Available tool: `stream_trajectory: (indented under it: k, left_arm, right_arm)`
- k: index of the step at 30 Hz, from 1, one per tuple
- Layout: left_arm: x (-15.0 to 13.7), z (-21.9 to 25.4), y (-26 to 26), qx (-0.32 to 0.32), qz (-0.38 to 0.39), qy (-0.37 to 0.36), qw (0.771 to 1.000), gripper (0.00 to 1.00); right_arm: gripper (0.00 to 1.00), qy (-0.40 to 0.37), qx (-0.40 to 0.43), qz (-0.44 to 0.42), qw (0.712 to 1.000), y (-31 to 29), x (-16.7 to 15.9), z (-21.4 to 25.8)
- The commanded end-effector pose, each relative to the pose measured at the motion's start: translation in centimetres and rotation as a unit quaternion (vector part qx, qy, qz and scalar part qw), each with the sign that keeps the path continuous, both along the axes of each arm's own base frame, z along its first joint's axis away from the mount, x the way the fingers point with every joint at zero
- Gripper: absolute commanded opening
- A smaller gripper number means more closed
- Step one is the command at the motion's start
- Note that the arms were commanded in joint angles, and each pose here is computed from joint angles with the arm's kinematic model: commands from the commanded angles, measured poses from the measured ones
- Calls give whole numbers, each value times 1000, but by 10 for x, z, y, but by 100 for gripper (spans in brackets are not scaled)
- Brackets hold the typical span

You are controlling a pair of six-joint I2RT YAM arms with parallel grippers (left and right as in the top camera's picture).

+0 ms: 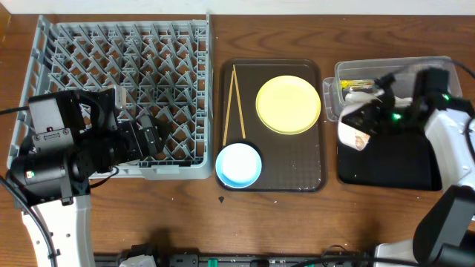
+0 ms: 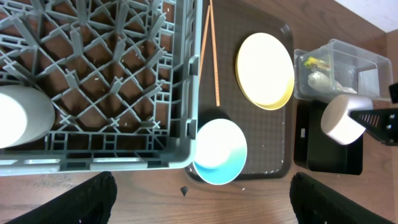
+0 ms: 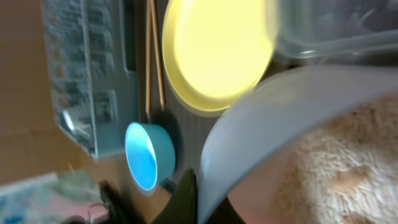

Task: Sort waste into correct bins and load items into the dishwasher
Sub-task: 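Tip the pink bowl over the black tray to pour out the rice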

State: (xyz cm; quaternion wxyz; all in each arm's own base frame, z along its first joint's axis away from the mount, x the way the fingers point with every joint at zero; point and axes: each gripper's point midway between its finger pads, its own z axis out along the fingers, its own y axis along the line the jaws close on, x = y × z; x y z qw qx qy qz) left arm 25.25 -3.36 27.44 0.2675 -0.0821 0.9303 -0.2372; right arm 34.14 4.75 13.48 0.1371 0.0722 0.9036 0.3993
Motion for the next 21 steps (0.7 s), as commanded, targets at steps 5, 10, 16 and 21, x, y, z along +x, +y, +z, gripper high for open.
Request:
stream_trajectory:
  k: [5,10,16,21]
  left_arm:
    - [1,5,-2,3,-13,-11,1000,90]
    - [1,5,-2,4,-13,-11,1000,90]
    - [1,5,-2,3,-13,-11,1000,90]
    - [1,5,-2,3,-13,-10,1000,90]
  right_arm:
    - [1,-109,187,-89,972,-51,-15,0]
    - [1,-160,237,-103,953,-68,-19,21]
    - [1,-130,226,-123,957,-72,-16,13]
    - [1,-83,268,-140,949,-67,-21,17]
